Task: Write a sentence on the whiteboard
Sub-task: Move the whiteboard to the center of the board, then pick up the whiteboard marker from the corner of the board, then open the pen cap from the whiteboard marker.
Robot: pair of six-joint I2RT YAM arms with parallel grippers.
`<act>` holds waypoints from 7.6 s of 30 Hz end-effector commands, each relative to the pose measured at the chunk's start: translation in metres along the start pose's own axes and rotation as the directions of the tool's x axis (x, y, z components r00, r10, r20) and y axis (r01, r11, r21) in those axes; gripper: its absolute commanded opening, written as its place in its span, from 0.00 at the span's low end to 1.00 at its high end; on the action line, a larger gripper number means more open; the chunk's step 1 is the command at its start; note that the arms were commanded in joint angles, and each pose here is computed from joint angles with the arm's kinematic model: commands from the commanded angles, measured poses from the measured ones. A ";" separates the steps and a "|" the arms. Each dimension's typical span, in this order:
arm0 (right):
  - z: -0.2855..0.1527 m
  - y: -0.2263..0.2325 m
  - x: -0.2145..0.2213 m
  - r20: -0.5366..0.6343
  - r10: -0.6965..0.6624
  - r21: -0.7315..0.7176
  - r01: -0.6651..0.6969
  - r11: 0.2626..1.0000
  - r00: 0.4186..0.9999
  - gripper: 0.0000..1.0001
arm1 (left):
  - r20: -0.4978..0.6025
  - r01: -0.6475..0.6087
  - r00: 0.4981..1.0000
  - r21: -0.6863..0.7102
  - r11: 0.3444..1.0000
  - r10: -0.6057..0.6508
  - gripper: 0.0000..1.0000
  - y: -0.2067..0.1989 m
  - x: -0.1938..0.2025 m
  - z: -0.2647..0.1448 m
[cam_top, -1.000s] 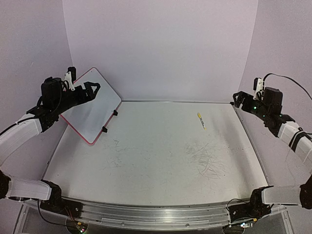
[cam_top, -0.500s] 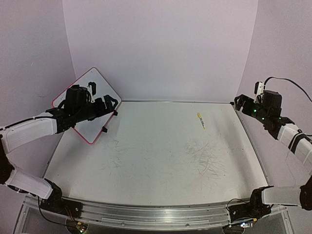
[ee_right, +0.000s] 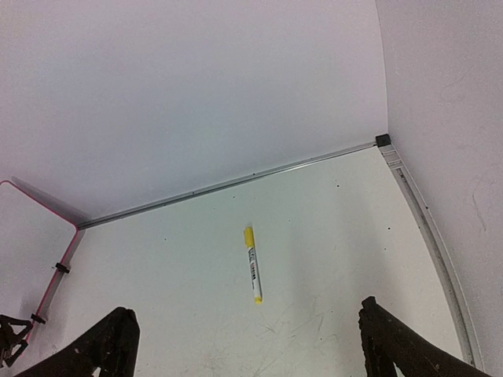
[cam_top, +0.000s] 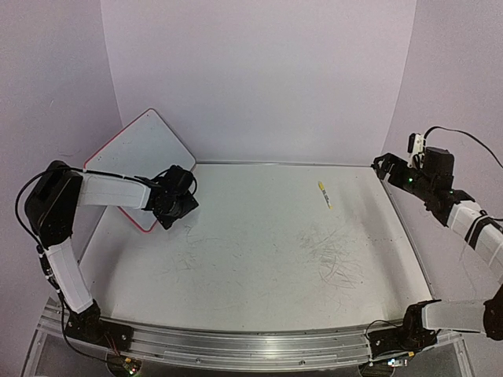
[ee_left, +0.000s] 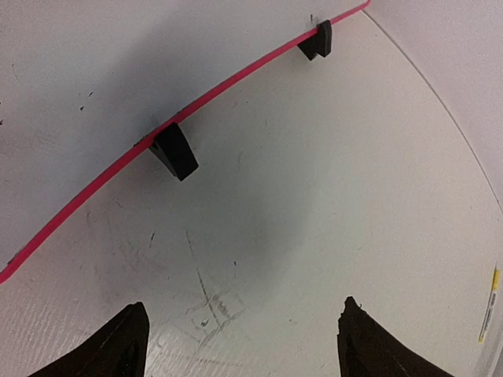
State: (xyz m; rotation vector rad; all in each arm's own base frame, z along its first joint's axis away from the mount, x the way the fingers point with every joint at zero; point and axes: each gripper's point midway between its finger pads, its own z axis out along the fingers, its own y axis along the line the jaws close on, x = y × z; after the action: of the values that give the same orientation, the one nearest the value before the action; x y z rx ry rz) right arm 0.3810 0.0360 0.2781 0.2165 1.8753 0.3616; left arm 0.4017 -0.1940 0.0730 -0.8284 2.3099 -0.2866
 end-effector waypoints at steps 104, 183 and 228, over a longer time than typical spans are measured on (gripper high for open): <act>0.137 0.002 0.132 -0.465 -0.121 0.173 0.224 0.959 0.877 0.94 | -0.051 -0.786 0.492 0.403 0.469 0.869 0.00 -0.050 0.313 -0.069; 0.163 -0.058 0.083 -0.425 -0.052 0.291 0.191 0.937 0.904 0.00 | 0.063 -0.371 0.903 0.618 0.693 0.426 0.96 0.009 0.057 -0.193; -0.128 0.318 0.156 -0.074 -0.636 -0.942 0.155 0.296 0.769 0.00 | -0.002 -0.055 0.749 0.996 0.065 0.663 0.53 -0.159 0.115 -0.332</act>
State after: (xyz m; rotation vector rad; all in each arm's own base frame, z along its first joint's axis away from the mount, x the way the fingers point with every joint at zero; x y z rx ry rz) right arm 0.1986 0.3591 0.2710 -1.2042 1.8636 1.0864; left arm 0.1987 -0.3899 0.3018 0.6335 2.0097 -1.6660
